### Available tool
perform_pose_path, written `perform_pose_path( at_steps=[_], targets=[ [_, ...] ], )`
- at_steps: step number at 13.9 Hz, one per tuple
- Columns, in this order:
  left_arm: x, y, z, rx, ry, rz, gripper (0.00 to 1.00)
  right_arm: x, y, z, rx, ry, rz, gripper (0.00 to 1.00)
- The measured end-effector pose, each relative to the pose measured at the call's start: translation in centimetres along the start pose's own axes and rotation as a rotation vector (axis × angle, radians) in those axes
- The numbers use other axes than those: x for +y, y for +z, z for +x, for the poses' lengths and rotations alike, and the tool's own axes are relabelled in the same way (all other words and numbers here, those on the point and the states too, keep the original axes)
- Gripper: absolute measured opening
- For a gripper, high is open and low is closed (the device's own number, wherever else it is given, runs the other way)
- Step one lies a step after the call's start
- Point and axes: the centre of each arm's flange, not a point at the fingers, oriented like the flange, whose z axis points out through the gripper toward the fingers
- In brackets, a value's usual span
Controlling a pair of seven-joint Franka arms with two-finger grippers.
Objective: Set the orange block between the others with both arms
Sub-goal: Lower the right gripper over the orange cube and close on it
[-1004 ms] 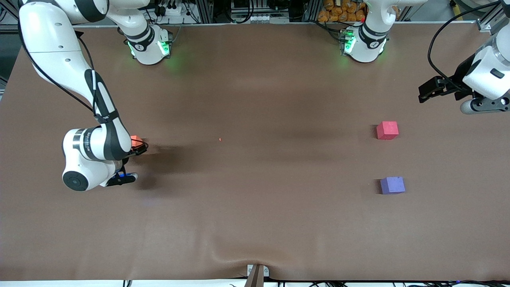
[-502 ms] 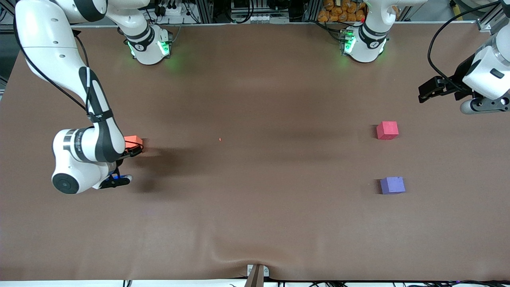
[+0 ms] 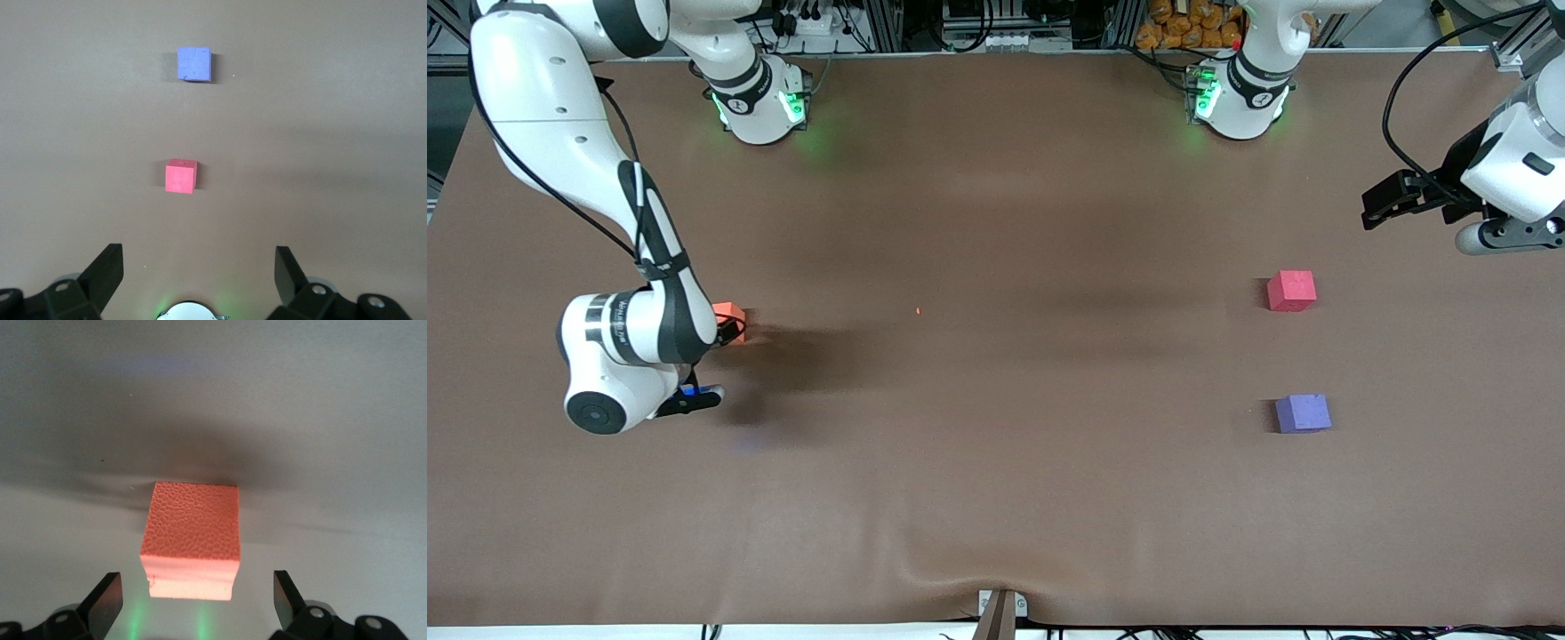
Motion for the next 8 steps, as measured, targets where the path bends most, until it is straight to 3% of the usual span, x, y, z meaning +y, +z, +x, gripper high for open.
perform_pose_path(
  at_steps=[8],
  targets=[
    [0.1,0.1,0.0,-0.001,0.002,0.0,1.0,-1.0,1.7,1.0,-0.01,0.003,-0.01,1.0]
  ],
)
